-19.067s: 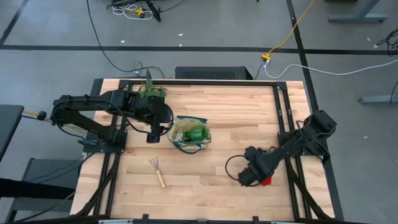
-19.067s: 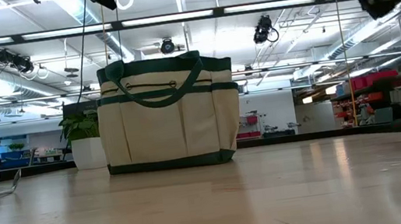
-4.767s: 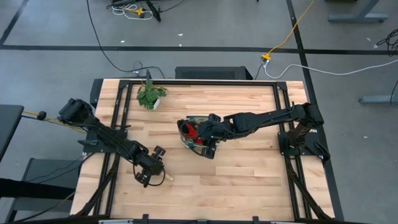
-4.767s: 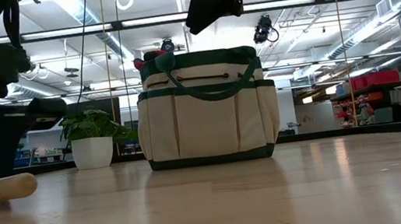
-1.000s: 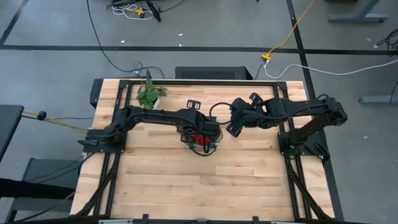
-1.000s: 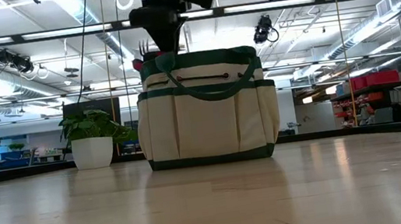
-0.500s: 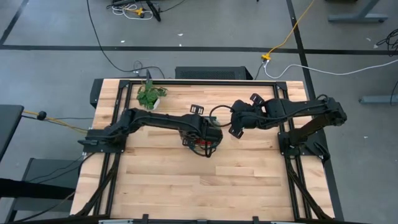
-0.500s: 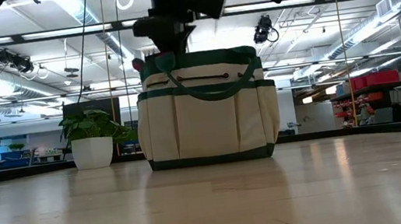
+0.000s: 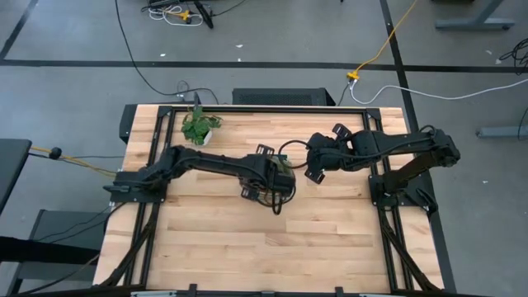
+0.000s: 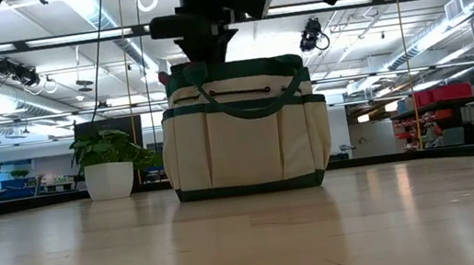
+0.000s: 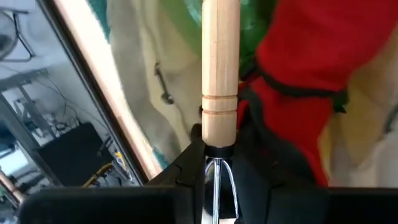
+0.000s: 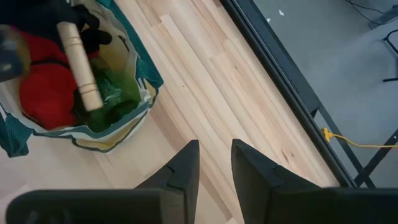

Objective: Pick & Place Garden tools in Gardening bag
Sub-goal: Put the brown hand rake into the white gardening bag, then return to Home Position

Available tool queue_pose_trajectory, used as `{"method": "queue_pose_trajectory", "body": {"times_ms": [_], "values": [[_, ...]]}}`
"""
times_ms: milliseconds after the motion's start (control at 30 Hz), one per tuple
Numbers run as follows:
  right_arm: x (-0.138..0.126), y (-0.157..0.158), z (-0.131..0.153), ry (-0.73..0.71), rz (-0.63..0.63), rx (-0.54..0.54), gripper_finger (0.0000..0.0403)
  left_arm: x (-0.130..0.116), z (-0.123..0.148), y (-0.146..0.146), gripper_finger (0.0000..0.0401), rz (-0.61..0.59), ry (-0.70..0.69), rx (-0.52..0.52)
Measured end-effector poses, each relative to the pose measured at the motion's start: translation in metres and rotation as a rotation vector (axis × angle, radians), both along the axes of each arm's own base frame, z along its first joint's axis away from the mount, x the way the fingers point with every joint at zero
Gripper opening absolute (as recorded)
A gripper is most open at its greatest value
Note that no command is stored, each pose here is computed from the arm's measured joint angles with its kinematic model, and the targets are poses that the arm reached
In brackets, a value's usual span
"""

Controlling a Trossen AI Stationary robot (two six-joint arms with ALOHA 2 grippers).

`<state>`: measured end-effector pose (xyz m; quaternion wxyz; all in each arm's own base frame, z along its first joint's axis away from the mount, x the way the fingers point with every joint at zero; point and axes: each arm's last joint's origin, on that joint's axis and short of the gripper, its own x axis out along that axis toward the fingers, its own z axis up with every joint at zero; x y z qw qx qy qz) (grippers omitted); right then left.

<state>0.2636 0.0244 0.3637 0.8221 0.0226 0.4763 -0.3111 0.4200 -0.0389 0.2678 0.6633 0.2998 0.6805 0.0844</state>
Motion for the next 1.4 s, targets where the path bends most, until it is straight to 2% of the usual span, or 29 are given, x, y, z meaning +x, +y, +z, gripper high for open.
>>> {"method": "queue_pose_trajectory", "body": {"times_ms": [200,300,567,733,833,1067,1267,1400], "values": [[0.000,0.000,0.000,0.000,0.000,0.000,0.0096,0.003,0.000,-0.008,0.0084,-0.025,-0.034,0.000],[0.000,0.000,0.000,-0.001,-0.001,0.000,0.0096,0.004,0.001,-0.008,0.0097,-0.027,-0.048,0.039],[0.000,0.000,0.000,0.000,0.000,0.000,0.0096,0.003,0.001,-0.008,0.0147,-0.025,-0.039,0.056],[0.000,0.000,0.000,0.000,0.000,-0.001,0.0096,-0.003,0.007,-0.006,0.0166,-0.026,0.003,0.109],[0.000,0.000,0.000,0.000,0.000,-0.001,0.0096,-0.006,0.019,-0.006,0.0167,0.006,-0.038,0.113],[0.000,-0.001,0.001,-0.015,-0.020,-0.035,0.0096,-0.035,0.071,-0.007,0.0167,0.046,-0.189,0.014],[0.001,0.000,0.001,-0.022,-0.017,-0.039,0.0096,-0.076,0.124,-0.003,0.0167,0.095,-0.360,-0.121],[0.003,0.007,0.001,-0.042,0.027,-0.051,0.0096,-0.107,0.149,0.001,0.0167,0.131,-0.447,-0.172]]}}
